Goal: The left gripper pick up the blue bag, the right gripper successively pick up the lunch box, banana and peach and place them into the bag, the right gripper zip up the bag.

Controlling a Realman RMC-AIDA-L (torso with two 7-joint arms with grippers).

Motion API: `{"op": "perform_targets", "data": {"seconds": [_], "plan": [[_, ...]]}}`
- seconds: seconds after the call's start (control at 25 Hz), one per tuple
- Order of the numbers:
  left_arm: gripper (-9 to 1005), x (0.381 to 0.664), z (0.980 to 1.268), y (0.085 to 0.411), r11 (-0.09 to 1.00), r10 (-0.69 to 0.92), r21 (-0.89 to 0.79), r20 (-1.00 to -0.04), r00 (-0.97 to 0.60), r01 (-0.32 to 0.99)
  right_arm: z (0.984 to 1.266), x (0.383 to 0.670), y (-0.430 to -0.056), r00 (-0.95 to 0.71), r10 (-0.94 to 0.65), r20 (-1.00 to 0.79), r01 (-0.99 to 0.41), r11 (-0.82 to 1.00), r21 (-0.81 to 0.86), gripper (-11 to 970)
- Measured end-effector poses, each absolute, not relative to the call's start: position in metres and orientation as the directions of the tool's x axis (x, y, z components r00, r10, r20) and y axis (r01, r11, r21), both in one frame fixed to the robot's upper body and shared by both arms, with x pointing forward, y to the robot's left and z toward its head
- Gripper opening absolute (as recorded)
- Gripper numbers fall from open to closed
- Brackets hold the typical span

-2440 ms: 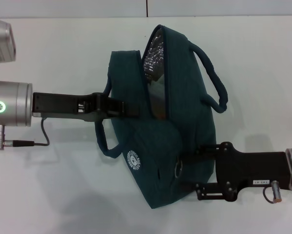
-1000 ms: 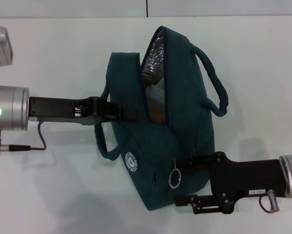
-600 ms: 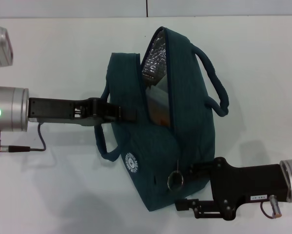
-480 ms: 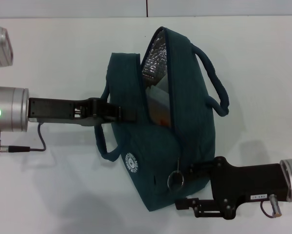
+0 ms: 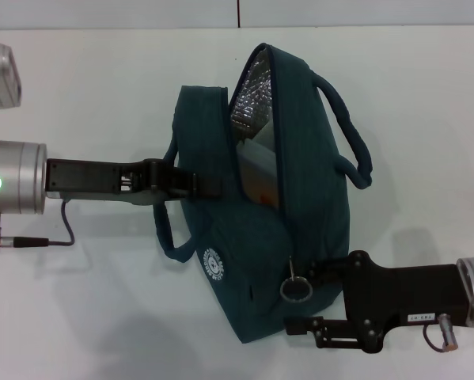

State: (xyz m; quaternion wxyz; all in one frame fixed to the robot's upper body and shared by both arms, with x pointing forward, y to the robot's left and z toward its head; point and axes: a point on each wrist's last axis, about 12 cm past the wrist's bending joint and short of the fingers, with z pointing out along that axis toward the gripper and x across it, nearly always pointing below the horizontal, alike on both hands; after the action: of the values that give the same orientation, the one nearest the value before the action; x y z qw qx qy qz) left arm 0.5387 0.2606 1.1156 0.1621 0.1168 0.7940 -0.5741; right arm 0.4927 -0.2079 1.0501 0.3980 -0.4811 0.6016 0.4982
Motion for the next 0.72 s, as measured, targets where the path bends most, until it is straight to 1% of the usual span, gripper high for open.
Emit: {"op": "perform_targets", "data": {"seconds": [0.2, 0.52, 0.72], "plan": [[49, 0.5388, 1.1157, 0.2606, 0.314, -0.001, -0.874, -0.391, -0.920, 0.371, 1.0494, 0.4921, -0.2085, -0.226, -0.181, -0.957, -0.974, 0.045, 0.222, 493], [49, 0.5385, 1.1154, 0.2608, 0.314, -0.002, -0.875, -0.390, -0.921, 0.370, 1.0477, 0.4905, -0.2145, -0.246, -0.164, -0.955, -0.968, 0.081, 0.236, 362], [49, 0.5382, 1.1153, 0.2608, 0.313, -0.002, -0.876, -0.388, -0.922, 0.368, 1.0474, 0.4896, -0.2173, -0.250, -0.146, -0.957, -0.966, 0.102, 0.237, 361]]}}
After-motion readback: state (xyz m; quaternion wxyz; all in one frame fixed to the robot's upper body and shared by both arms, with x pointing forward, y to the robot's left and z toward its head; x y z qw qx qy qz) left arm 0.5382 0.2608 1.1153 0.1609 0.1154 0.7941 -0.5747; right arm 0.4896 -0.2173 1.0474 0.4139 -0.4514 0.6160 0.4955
